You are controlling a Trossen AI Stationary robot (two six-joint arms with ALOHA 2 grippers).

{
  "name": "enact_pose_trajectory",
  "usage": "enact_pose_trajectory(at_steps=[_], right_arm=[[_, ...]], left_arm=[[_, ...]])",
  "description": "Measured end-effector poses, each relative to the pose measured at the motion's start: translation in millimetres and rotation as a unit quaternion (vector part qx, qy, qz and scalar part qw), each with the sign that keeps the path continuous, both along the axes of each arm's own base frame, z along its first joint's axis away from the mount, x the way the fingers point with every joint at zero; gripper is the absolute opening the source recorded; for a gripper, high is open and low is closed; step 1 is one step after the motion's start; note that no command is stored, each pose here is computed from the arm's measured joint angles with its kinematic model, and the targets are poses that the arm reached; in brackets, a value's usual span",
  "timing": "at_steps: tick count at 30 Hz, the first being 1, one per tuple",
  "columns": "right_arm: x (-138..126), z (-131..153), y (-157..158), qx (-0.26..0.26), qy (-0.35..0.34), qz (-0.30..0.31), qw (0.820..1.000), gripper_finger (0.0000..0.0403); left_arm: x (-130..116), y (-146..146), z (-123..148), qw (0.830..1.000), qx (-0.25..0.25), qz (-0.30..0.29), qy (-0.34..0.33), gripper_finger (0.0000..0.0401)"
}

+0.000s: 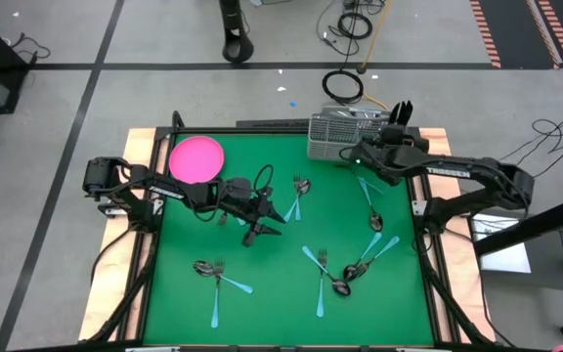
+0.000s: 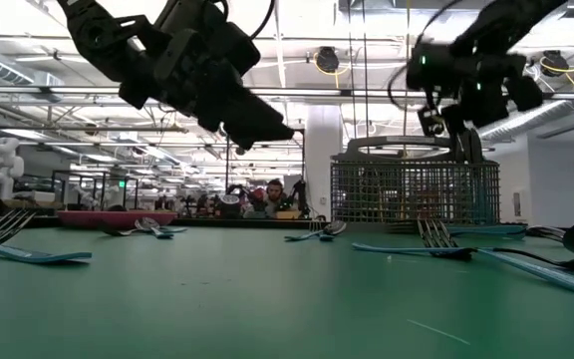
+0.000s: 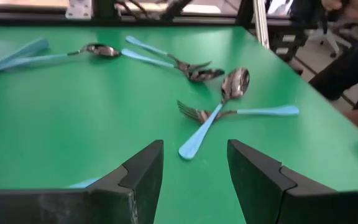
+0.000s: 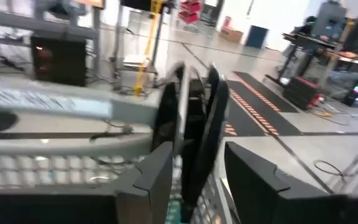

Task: Sort silverware
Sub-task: Put the blue spoon into the gray silverware basket

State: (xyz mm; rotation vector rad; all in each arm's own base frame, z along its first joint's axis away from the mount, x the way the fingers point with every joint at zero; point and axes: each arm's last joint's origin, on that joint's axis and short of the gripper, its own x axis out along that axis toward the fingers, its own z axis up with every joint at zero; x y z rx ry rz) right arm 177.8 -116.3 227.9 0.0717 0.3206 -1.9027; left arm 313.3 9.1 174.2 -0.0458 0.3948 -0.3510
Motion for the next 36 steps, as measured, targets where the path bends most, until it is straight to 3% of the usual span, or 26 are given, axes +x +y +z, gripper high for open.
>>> enact_pose_trajectory(at_steps=[6, 10, 12, 16, 22, 30, 32, 36], right_arm=[[10.5, 41.7, 12.7, 0.05, -0.019, 0.1, 0.994, 0.0136], [24.0, 63.1, 25.1, 0.09, -0.033, 0.219, 0.971, 0.0136], [32.9, 70.1, 33.3, 0.11, -0.041, 0.299, 0.947, 0.0136], [50.2, 76.3, 54.0, 0.141, -0.074, 0.45, 0.879, 0.0136], [68.0, 71.5, 90.9, 0.187, -0.073, 0.585, 0.786, 0.0136], [95.6, 56.7, 141.6, 0.171, -0.027, 0.683, 0.71, 0.0136], [103.0, 51.7, 152.3, 0.166, -0.017, 0.707, 0.687, 0.0136], [115.2, 40.2, 165.4, 0.161, -0.001, 0.732, 0.662, 0.0136]], left_arm=[[-0.2, -0.8, 6.1, 0.999, -0.05, 0.019, 0.002, 0.018], [-7.6, -1.5, 21.6, 0.997, -0.068, 0.026, -0.001, 0.018], [-14.3, -1.6, 33.5, 0.997, -0.069, 0.035, -0.006, 0.018], [-34.5, -3.6, 60.1, 0.996, -0.055, 0.064, -0.015, 0.018], [-73.4, -15.1, 94.1, 0.991, -0.017, 0.129, -0.027, 0.018], [-112.6, -36.3, 108.4, 0.966, 0.046, 0.256, -0.017, 0.018], [-112.3, -38.5, 107.8, 0.963, 0.074, 0.258, -0.02, 0.018], [-105.0, -36.8, 103.2, 0.962, 0.102, 0.252, -0.015, 0.018]])
